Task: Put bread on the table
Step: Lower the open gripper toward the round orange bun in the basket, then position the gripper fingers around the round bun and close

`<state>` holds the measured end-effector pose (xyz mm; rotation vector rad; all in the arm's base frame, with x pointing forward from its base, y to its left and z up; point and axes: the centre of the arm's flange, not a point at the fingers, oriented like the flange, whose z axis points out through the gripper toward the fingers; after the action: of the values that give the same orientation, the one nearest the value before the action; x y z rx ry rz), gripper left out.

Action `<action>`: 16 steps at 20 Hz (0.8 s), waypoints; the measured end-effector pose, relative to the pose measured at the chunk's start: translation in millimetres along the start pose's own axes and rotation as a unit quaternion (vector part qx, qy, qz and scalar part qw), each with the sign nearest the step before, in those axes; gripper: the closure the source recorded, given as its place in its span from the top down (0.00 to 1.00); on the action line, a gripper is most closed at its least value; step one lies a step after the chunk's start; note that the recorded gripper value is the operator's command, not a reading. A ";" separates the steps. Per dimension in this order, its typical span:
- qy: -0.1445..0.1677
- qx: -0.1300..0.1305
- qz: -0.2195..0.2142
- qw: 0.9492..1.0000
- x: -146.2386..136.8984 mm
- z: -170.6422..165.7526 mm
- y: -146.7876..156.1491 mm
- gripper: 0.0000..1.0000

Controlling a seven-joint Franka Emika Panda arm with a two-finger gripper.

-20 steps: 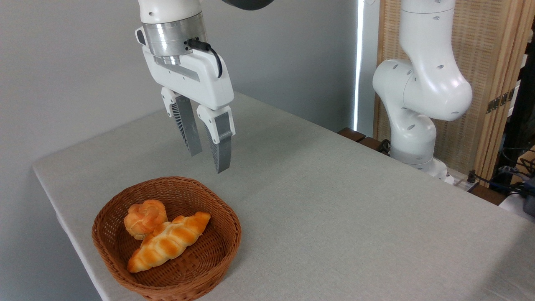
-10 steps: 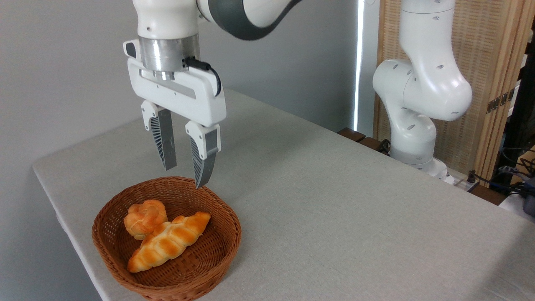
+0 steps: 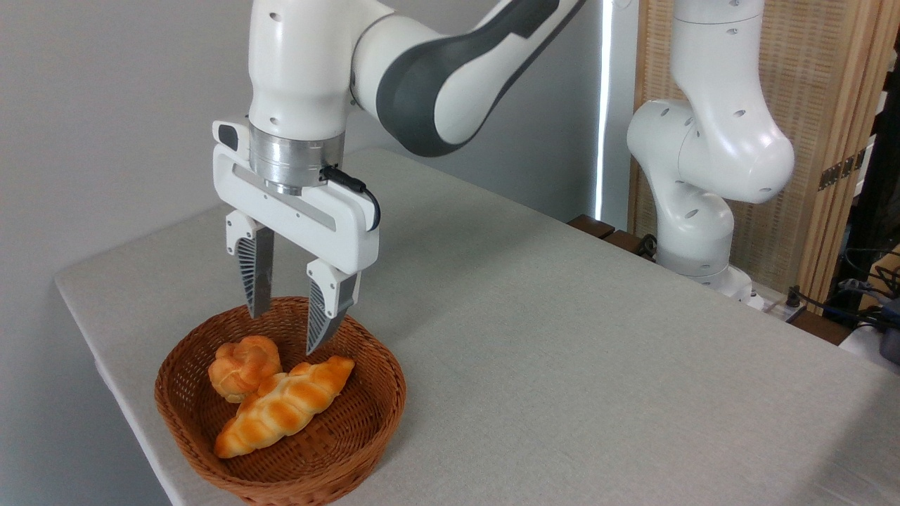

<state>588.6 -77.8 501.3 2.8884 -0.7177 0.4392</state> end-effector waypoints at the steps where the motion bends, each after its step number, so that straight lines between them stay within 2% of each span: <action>1: 0.008 -0.003 -0.005 1.000 -0.1 2.4 0.1 1.00; 7: 0.028 -0.001 0.002 1.000 0.4 49.7 21.2 1.00; 9: 0.043 -0.008 -0.012 0.999 -0.2 63.1 23.6 1.00; 12: 0.058 -0.008 -0.024 0.998 0.5 68.2 20.9 1.00; 16: 0.060 -0.008 -0.025 0.998 0.8 67.8 20.5 1.00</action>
<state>596.3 -109.6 438.4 2.8295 -0.6271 0.5915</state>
